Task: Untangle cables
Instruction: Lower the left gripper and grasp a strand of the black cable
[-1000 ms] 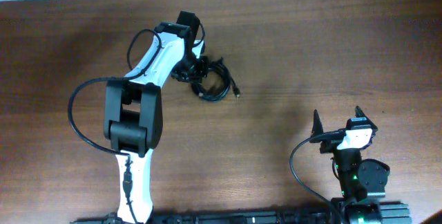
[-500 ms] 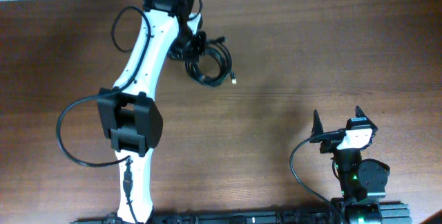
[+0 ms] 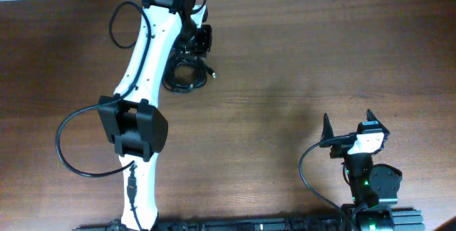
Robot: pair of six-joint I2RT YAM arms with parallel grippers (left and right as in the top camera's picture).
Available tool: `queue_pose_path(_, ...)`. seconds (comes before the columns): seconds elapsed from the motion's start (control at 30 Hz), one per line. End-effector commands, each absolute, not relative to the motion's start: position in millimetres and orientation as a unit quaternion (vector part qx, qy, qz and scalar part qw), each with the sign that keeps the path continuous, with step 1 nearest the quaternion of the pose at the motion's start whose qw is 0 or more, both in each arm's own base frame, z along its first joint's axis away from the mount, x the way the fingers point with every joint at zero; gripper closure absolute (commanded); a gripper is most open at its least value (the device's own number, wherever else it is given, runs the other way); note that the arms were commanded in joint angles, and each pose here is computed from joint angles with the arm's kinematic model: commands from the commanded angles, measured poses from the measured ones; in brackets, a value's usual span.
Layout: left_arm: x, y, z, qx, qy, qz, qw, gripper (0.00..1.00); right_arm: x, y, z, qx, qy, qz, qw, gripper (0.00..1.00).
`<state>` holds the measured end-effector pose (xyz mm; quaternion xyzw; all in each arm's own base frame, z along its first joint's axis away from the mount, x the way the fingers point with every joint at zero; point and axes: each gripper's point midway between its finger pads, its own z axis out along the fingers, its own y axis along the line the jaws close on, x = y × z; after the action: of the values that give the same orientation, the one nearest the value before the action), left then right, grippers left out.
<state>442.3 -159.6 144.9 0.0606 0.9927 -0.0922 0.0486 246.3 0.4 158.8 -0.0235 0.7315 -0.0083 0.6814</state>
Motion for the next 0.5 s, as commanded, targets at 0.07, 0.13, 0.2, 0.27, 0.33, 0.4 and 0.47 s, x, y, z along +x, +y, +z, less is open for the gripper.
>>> queue_pose_path(0.07, 452.2, -138.0, 144.3, 0.062, 0.995, -0.026, 0.073, 0.48, 246.2, 0.7, 156.3, -0.023, 0.733, -0.009, 0.680, 0.02)
queue_pose_path(0.13, 458.2, -129.7, 139.7, 0.059, 0.995, 0.001, 0.083, 0.46, 246.2, 0.7, 156.3, -0.023, 0.733, -0.009, 0.680, 0.02)
queue_pose_path(0.2, 463.7, -120.6, 128.2, 0.055, 0.994, 0.026, 0.088, 0.41, 246.2, 0.7, 156.3, -0.023, 0.733, -0.009, 0.680, 0.01)
queue_pose_path(0.27, 467.2, -98.6, 115.8, 0.032, 0.993, 0.070, 0.088, 0.41, 246.2, 0.7, 156.3, -0.023, 0.733, -0.009, 0.680, 0.02)
queue_pose_path(0.33, 467.6, -83.7, 104.8, -0.002, 0.993, 0.080, 0.082, 0.39, 246.2, 0.7, 156.3, -0.023, 0.733, -0.009, 0.680, 0.02)
queue_pose_path(0.4, 465.2, -68.4, 88.5, -0.029, 0.996, 0.061, 0.063, 0.38, 246.2, 0.7, 156.3, -0.023, 0.733, -0.009, 0.680, 0.02)
queue_pose_path(0.47, 462.8, -61.3, 77.3, -0.044, 0.997, 0.037, 0.049, 0.39, 246.2, 0.7, 156.3, -0.023, 0.733, -0.009, 0.680, 0.02)
